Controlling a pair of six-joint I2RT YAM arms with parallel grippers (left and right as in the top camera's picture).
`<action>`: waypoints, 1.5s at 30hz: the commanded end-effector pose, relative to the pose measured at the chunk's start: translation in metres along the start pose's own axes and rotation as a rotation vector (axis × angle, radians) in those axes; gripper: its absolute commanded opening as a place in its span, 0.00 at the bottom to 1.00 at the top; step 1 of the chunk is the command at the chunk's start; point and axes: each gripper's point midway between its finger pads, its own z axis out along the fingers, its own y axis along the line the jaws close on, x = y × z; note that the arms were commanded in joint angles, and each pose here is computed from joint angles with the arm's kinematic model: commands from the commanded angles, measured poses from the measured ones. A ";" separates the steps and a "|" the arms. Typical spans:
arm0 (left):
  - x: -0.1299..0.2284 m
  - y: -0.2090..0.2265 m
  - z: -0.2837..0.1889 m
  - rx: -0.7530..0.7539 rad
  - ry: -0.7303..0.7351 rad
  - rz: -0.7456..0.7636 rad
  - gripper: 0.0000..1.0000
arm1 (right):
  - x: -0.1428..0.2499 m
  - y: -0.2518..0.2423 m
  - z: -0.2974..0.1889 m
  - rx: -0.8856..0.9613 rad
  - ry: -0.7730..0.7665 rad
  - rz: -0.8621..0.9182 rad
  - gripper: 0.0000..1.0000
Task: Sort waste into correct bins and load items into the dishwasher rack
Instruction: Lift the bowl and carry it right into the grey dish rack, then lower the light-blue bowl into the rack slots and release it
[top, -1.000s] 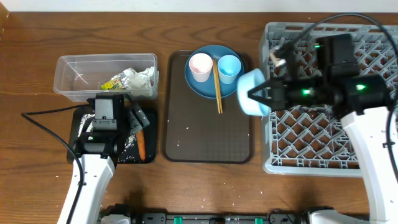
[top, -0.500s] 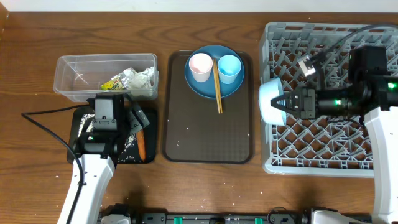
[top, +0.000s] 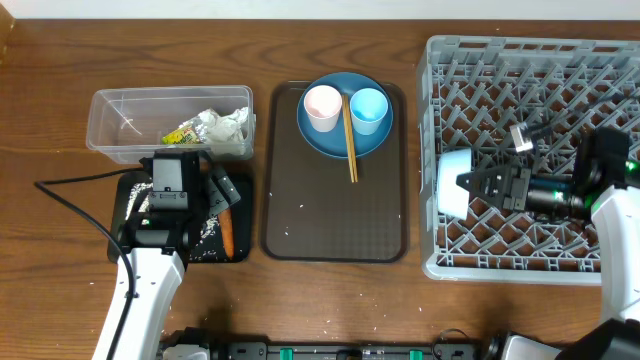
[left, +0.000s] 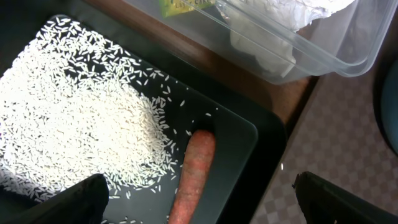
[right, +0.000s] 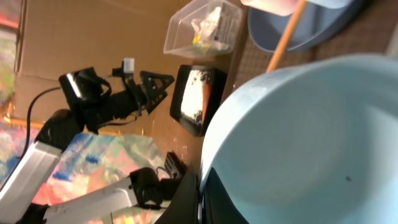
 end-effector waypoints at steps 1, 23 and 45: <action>-0.005 -0.001 -0.002 0.002 -0.009 -0.007 0.98 | 0.004 -0.006 -0.002 -0.054 -0.041 0.013 0.01; -0.005 -0.001 -0.002 0.002 -0.009 -0.007 0.98 | 0.038 -0.040 0.010 -0.018 0.000 0.071 0.01; -0.005 -0.001 -0.002 0.002 -0.009 -0.007 0.98 | 0.041 -0.046 0.010 0.016 0.016 -0.018 0.01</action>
